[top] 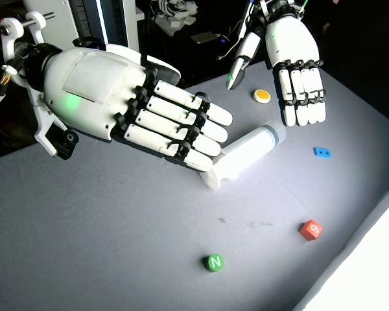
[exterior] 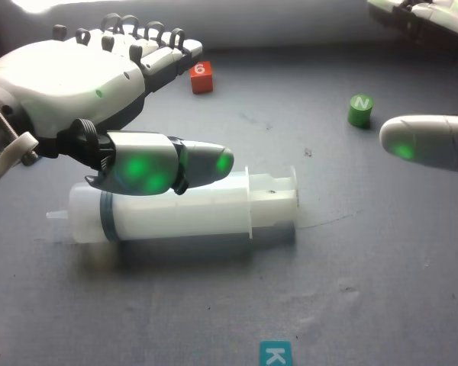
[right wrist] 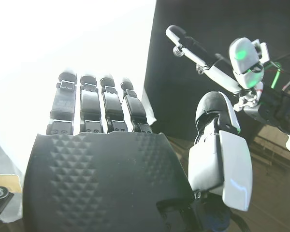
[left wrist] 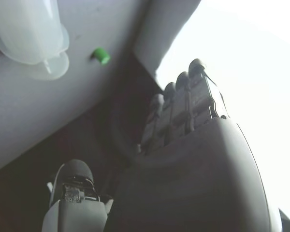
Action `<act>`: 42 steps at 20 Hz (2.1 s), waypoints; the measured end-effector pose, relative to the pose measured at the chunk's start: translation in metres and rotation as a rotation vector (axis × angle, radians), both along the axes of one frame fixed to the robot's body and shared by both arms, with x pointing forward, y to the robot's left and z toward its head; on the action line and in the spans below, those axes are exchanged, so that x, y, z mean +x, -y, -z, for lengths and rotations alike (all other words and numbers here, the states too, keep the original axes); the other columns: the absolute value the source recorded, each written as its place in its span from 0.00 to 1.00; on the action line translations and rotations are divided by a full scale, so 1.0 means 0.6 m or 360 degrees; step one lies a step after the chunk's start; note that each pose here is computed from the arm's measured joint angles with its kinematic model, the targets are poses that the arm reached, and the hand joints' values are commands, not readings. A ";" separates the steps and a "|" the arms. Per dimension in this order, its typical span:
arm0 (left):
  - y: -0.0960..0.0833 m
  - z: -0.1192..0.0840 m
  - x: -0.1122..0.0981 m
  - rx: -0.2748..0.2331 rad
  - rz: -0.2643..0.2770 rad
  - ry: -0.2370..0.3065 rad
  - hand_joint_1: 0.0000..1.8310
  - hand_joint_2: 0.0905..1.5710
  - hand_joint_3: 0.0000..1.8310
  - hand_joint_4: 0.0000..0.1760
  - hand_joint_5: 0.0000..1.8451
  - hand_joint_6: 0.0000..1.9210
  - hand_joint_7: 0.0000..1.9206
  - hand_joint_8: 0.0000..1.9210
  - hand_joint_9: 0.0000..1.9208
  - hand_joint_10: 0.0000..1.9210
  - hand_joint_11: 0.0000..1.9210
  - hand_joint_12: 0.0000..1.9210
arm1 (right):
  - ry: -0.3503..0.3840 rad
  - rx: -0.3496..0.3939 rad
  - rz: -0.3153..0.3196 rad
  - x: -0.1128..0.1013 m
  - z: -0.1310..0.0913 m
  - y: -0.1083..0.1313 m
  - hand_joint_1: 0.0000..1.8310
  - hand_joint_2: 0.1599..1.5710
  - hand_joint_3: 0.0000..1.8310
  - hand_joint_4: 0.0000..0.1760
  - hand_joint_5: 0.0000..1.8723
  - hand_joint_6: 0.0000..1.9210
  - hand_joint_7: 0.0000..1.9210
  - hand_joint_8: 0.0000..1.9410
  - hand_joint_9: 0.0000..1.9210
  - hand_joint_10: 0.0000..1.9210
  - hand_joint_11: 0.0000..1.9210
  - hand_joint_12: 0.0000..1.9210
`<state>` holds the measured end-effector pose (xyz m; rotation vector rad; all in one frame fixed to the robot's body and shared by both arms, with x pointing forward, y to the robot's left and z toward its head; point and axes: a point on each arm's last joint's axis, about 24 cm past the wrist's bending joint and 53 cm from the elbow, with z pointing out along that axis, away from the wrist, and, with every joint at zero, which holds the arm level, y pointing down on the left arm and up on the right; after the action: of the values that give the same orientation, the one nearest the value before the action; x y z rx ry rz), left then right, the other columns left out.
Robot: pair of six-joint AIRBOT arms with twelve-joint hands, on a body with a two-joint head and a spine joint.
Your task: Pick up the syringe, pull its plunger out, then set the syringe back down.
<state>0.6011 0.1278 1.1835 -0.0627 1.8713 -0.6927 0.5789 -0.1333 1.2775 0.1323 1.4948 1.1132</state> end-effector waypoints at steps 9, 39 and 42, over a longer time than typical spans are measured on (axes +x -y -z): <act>0.026 0.047 0.005 -0.0003 -0.0012 -0.0077 0.39 0.60 0.01 0.00 0.00 0.00 0.00 0.00 0.00 0.00 0.04 0.04 | -0.0006 0.0013 0.0007 0.001 0.000 0.002 0.01 0.67 0.00 0.00 0.00 0.00 0.00 0.00 0.00 0.00 0.00 0.00; 0.015 0.237 0.029 0.0154 -0.0165 -0.0266 0.37 0.67 0.00 0.00 0.05 0.00 0.09 0.00 0.09 0.00 0.00 0.30 | -0.0015 0.0009 0.0003 0.001 0.004 0.001 0.02 0.65 0.00 0.00 0.05 0.00 0.04 0.00 0.02 0.00 0.00 0.06; 0.014 0.251 0.039 0.0172 -0.0176 -0.0261 0.45 0.72 0.00 0.00 0.17 0.00 0.22 0.00 0.23 0.01 0.03 0.42 | -0.0014 0.0009 0.0003 0.001 0.004 0.001 0.02 0.66 0.00 0.00 0.04 0.00 0.03 0.00 0.02 0.01 0.01 0.02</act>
<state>0.6244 0.1195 1.0329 -0.1562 2.0424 -0.5227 0.5792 -0.1336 1.2751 0.1428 1.4994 1.1165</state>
